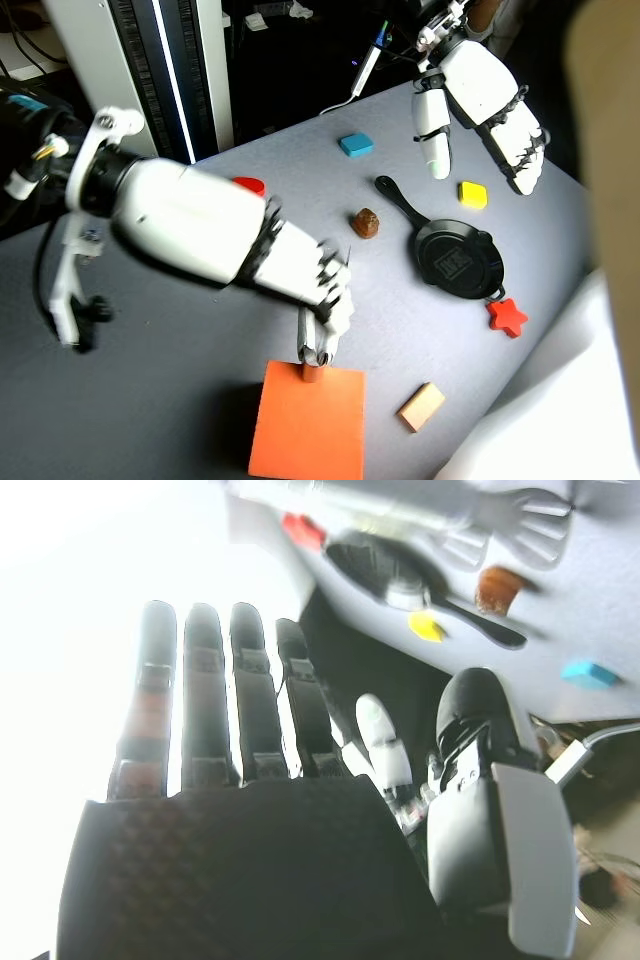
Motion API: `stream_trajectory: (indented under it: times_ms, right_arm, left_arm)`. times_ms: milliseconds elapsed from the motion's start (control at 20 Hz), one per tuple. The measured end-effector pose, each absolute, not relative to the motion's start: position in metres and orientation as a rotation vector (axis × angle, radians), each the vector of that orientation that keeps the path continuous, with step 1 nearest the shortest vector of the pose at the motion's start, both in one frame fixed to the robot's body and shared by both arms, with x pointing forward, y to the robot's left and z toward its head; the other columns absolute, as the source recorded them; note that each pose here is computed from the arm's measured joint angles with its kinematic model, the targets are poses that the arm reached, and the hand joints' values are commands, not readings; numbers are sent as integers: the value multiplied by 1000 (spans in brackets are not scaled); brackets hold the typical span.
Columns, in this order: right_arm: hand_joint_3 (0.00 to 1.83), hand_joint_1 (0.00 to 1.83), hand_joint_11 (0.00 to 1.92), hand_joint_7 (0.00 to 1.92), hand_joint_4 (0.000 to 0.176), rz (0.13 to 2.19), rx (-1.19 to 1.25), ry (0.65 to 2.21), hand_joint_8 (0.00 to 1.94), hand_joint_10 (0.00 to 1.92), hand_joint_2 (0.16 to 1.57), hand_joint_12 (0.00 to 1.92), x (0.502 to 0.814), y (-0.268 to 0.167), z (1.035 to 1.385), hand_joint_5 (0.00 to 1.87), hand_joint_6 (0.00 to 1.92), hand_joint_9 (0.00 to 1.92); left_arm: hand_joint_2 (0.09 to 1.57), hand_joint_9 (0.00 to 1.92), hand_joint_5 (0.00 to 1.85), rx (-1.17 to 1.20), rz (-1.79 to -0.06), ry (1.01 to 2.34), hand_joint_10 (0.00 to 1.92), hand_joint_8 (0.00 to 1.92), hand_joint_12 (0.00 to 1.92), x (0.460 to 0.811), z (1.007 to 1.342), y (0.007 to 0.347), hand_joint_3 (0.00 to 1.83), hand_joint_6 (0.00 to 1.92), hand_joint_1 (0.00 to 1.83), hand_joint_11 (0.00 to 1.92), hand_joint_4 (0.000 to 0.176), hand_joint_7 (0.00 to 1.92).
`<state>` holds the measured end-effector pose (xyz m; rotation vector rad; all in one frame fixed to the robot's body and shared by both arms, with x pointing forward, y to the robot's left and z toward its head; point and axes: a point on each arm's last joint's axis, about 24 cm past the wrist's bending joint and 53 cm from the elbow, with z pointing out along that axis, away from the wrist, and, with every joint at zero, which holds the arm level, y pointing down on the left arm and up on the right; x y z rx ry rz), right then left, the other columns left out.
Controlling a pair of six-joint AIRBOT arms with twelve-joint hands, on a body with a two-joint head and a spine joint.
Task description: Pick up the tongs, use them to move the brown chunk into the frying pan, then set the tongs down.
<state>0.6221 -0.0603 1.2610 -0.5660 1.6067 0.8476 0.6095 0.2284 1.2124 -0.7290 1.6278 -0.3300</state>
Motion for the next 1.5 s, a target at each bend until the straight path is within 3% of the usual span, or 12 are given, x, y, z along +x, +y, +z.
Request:
stream_trajectory:
  times_ms: [150, 200, 350, 600, 750, 1050, 1500]
  right_arm:
    - [0, 848, 0, 47, 0, 912, -542, 1704, 0, 0, 983, 31, 632, -55, 1254, 6, 0, 22]
    - [0, 997, 0, 25, 0, 900, -552, 1729, 1, 0, 979, 5, 635, -56, 1250, 0, 0, 4]
    - [0, 1133, 0, 0, 0, 846, -578, 1818, 0, 0, 1009, 0, 652, -56, 1236, 0, 0, 0]
    - [0, 1158, 0, 0, 0, 848, -575, 1962, 0, 0, 1004, 0, 671, -37, 1210, 0, 0, 0]
    - [12, 1056, 0, 0, 0, 821, -612, 1971, 0, 0, 1051, 0, 677, -26, 1203, 0, 0, 0]
    - [8, 1083, 0, 0, 0, 745, -719, 1970, 0, 0, 1048, 0, 676, -3, 1183, 0, 0, 0]
    - [0, 1141, 0, 0, 0, 654, -706, 2032, 0, 0, 1029, 0, 692, -9, 1152, 0, 0, 0]
  left_arm:
    - [1271, 0, 0, -727, -328, 1631, 0, 1, 34, 612, 1211, 230, 0, 0, 2, 0, 0, 3]
    - [1265, 4, 0, -729, -325, 1630, 0, 0, 77, 613, 1210, 231, 0, 0, 39, 0, 0, 15]
    - [1260, 0, 0, -730, -341, 1638, 0, 0, 83, 613, 1208, 226, 0, 0, 18, 0, 0, 2]
    - [1261, 0, 0, -741, -344, 1634, 0, 0, 0, 613, 1207, 227, 1, 0, 21, 0, 0, 0]
    - [1272, 0, 0, -773, -309, 1619, 0, 0, 3, 611, 1206, 237, 4, 0, 8, 6, 0, 1]
    - [1267, 0, 0, -779, -316, 1636, 0, 0, 0, 609, 1203, 234, 1, 0, 30, 0, 0, 0]
    - [1255, 0, 0, -766, -309, 1641, 0, 0, 3, 610, 1203, 233, 0, 0, 0, 8, 0, 0]
